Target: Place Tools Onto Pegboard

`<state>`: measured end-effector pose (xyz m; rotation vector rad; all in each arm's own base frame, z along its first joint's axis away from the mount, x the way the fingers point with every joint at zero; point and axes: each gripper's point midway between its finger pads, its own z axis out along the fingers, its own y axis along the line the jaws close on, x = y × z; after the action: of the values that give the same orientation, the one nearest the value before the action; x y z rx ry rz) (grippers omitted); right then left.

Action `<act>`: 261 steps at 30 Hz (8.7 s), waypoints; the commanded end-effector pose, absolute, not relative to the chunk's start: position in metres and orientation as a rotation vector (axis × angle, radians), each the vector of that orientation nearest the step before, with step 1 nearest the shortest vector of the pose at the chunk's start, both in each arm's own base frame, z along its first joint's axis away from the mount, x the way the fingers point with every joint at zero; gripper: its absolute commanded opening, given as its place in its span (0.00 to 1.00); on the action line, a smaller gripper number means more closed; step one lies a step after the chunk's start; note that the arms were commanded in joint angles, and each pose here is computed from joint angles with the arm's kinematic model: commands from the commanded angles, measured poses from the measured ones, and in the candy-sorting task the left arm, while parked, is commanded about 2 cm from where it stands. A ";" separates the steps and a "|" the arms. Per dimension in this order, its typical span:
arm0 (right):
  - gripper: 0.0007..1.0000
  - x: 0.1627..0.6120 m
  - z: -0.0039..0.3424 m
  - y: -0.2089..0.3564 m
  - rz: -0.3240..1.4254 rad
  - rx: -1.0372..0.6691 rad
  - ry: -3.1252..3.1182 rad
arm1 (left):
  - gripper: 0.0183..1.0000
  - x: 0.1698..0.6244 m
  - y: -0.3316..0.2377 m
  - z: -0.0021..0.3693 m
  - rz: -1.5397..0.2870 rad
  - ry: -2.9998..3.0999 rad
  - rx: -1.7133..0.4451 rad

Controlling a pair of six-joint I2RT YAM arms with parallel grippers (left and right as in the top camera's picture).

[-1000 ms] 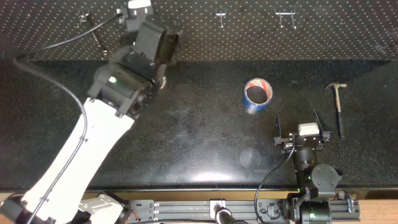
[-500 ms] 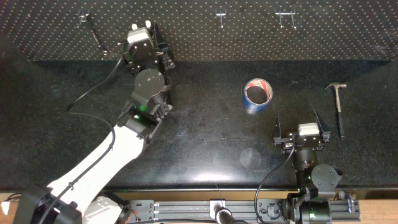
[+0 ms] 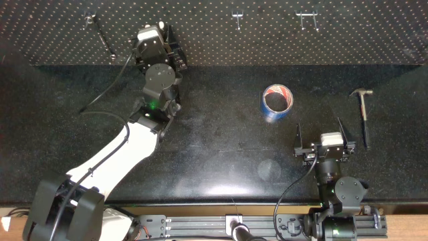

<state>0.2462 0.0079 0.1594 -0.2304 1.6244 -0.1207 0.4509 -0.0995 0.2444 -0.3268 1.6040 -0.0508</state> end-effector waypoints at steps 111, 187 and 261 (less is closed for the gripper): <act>0.98 0.364 0.179 0.071 0.191 0.204 2.838 | 1.00 0.246 -0.010 0.158 -0.159 1.641 -0.039; 0.07 0.361 0.299 0.224 0.673 -0.192 1.967 | 1.00 0.246 -0.010 0.158 -0.159 1.640 -0.039; 0.43 0.351 0.256 0.104 0.247 0.264 2.419 | 1.00 0.246 -0.010 0.158 -0.159 1.641 -0.039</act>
<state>0.3553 0.1555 0.2357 0.3361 2.4777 0.4633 0.2461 -0.0081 0.1585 -0.0567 1.6421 -0.1600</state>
